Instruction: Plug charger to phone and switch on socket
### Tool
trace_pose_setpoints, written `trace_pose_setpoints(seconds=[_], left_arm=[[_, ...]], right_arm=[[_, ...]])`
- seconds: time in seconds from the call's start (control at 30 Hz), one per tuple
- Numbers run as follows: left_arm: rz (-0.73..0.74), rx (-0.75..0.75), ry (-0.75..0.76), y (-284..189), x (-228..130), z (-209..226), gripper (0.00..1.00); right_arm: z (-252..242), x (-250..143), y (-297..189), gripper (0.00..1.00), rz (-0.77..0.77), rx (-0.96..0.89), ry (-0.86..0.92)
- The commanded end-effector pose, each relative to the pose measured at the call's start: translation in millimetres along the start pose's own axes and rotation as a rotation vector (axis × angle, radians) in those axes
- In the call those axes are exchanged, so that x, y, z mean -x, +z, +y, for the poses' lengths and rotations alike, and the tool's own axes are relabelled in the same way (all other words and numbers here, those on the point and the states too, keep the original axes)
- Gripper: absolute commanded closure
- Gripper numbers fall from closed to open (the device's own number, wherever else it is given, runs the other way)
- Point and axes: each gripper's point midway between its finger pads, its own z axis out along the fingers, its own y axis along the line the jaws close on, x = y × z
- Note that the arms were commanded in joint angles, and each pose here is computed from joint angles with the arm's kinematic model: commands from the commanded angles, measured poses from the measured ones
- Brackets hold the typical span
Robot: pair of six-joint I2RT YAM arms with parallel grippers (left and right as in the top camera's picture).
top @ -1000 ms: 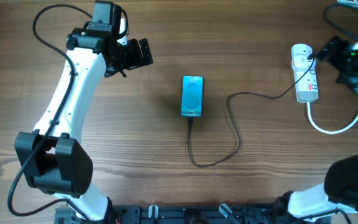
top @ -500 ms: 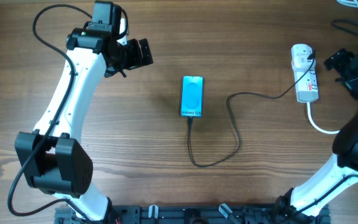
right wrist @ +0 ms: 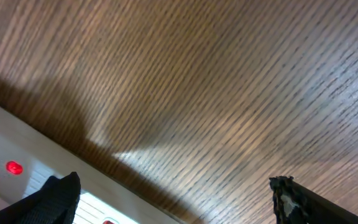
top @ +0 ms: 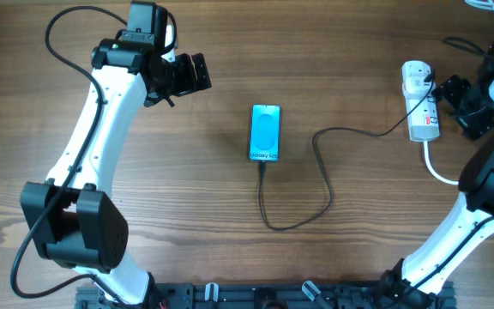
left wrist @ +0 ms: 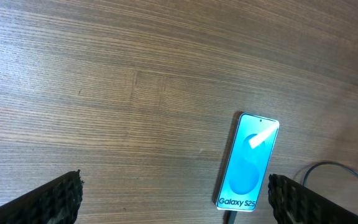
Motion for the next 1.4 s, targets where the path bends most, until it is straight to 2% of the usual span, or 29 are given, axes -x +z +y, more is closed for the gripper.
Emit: trace_pose_setpoints(seconds=[0.0, 0.1, 0.63, 0.83, 1.2, 1.37], left_arm=[[0.006, 0.015, -0.003, 4, 0, 4, 0.00], [0.006, 0.015, -0.003, 4, 0, 4, 0.00], [0.006, 0.015, -0.003, 4, 0, 4, 0.00], [0.006, 0.015, -0.003, 4, 0, 4, 0.00], [0.006, 0.015, -0.003, 4, 0, 4, 0.00], [0.006, 0.015, -0.003, 4, 0, 4, 0.00]], right_arm=[[4, -8, 12, 0.00, 0.041, 0.013, -0.019], [18, -12, 11, 0.00, 0.069, 0.094, -0.044], [19, -12, 9, 0.00, 0.076, 0.108, -0.041], [24, -1, -23, 0.00, 0.006, 0.143, -0.043], [15, 6, -21, 0.00, -0.030, 0.090, -0.041], [12, -1, -6, 0.00, 0.002, 0.074, -0.040]])
